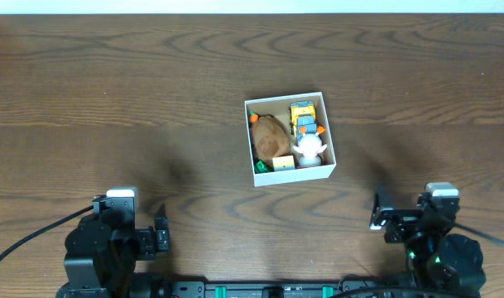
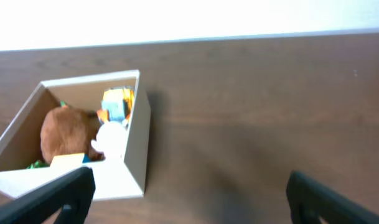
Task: Pack container
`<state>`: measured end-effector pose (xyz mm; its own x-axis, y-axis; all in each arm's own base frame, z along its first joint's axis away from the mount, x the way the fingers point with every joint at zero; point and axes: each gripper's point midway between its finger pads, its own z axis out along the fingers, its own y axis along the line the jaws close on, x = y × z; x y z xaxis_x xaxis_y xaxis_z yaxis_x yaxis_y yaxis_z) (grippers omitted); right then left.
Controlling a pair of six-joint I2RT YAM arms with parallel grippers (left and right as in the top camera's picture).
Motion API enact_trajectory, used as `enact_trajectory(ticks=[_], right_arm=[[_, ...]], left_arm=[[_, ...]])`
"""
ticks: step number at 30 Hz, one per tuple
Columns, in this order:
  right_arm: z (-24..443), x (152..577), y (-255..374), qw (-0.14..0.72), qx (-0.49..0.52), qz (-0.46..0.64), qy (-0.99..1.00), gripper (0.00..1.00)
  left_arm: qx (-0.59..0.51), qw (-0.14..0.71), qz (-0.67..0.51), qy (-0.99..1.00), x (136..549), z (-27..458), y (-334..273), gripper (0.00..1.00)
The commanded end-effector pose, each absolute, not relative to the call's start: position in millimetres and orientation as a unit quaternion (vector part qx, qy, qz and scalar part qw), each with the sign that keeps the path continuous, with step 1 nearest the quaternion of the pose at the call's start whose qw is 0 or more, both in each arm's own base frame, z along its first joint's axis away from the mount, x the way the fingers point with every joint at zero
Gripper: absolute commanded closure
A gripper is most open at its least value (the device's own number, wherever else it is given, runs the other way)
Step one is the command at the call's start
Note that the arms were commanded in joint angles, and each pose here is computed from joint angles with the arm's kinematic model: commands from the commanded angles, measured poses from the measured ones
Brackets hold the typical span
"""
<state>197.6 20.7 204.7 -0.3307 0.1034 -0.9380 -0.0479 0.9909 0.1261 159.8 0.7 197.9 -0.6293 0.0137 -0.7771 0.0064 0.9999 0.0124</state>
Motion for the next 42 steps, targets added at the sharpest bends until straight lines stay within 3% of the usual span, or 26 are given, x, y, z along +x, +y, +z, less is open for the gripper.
enact_trajectory(ticks=[1,11,16,42], right_arm=[[194.0,208.5,31.4,0.603,-0.042,0.055,0.795,0.01],[183.9,241.2,39.8,0.704,-0.047,0.073,0.705,0.01],[157.0,242.1,44.2,0.678,-0.079,0.062,0.728,0.01],[158.0,242.2,44.0,0.679,-0.073,0.067,0.728,0.01]], left_arm=[[0.013,0.434,0.004,0.901,159.5,199.3,-0.6,0.02],[0.013,0.434,0.004,0.901,159.5,199.3,-0.6,0.02],[0.013,0.434,0.004,0.901,159.5,199.3,-0.6,0.02],[0.013,0.434,0.004,0.901,159.5,199.3,-0.6,0.02]])
